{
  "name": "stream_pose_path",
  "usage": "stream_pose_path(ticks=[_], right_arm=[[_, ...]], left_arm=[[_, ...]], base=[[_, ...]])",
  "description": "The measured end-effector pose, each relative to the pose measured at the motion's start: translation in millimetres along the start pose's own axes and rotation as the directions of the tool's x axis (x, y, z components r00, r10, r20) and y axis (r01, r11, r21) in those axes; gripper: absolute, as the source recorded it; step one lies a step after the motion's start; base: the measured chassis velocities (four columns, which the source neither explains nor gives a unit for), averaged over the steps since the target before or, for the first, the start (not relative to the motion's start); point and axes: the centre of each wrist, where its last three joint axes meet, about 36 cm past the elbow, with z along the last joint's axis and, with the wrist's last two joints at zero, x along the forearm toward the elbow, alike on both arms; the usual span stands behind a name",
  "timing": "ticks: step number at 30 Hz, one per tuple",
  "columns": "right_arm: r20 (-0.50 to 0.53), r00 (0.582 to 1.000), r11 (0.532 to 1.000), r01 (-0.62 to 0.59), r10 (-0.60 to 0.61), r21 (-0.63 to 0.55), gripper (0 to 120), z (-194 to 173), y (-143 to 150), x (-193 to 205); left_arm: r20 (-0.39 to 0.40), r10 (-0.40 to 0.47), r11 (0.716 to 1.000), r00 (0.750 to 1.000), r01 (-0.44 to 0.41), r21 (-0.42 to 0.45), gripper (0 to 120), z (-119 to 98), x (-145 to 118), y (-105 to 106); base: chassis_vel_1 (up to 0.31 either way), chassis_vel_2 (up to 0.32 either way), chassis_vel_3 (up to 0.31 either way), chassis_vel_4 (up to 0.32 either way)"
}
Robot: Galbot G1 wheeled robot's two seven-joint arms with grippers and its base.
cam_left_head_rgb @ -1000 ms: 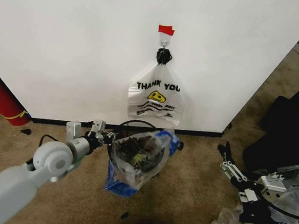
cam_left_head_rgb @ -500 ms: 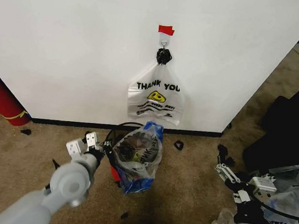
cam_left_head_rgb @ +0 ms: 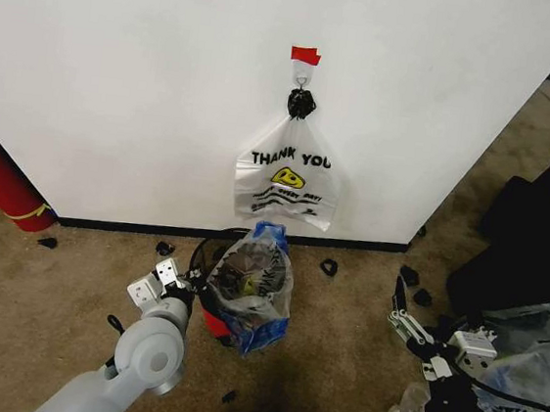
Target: Pick up the garbage bag from the wall and place it over the trash bin.
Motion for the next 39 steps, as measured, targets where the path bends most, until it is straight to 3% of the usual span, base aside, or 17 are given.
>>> stream_pose_path(ticks=[11, 14, 20, 22, 30, 34, 35, 36, 39], right_arm=[[0.001, 1.0, 1.0, -0.011, 0.011, 0.002, 100, 0.8, 0.1, -0.2], [0.001, 1.0, 1.0, -0.013, 0.013, 0.001, 100, 0.8, -0.3, -0.3], [0.0, 1.0, 1.0, -0.013, 0.013, -0.001, 100, 1.6, 0.3, -0.4], [0.0, 1.0, 1.0, -0.013, 0.013, -0.001, 100, 1.7, 0.3, -0.6], [-0.007, 1.0, 1.0, -0.007, 0.007, -0.004, 100, 5.1, 0.9, -2.3], [-0.021, 1.0, 1.0, -0.006, 0.006, -0.01, 100, 7.6, 1.1, -3.1], [-0.027, 1.0, 1.0, -0.008, 0.008, -0.013, 100, 8.7, 1.0, -3.5], [-0.027, 1.0, 1.0, -0.008, 0.008, -0.013, 100, 8.7, 1.0, -3.5], [-0.036, 0.999, 1.0, -0.012, 0.011, -0.021, 100, 9.6, 0.7, -4.2]], left_arm=[[-0.011, -0.036, 0.999, 0.999, 0.036, 0.034, 3, 11.7, -8.6, 3.5], [-0.014, -0.031, 0.999, 0.999, 0.031, 0.037, 8, 11.1, -5.0, 2.2], [-0.001, -0.008, 0.999, 1.0, 0.008, 0.034, 32, 4.4, 11.5, -2.0], [0.004, -0.004, 1.0, 1.0, 0.003, 0.029, 34, 3.3, 14.1, -2.2], [0.084, 0.052, 0.995, 0.995, -0.045, -0.089, 65, -21.8, 51.5, -2.5], [0.113, 0.163, 0.974, 0.98, -0.141, -0.176, 81, -43.2, 73.9, -9.4], [0.057, 0.225, 0.952, 0.973, -0.207, -0.227, 86, -53.1, 83.4, -15.1], [0.057, 0.225, 0.952, 0.973, -0.207, -0.227, 86, -53.1, 83.4, -15.1], [-0.08, 0.367, 0.878, 0.927, -0.374, -0.297, 97, -66.4, 91.8, -22.2]], base=[[0.0, 0.0, 0.0, 0.0], [0.0, 0.0, 0.0, 0.0], [0.0, 0.0, 0.0, 0.0], [0.0, 0.0, 0.0, 0.0], [0.0, 0.0, 0.0, 0.0], [0.0, 0.0, 0.0, 0.0], [0.0, 0.0, 0.0, 0.0], [0.0, 0.0, 0.0, 0.0], [0.0, 0.0, 0.0, 0.0]])
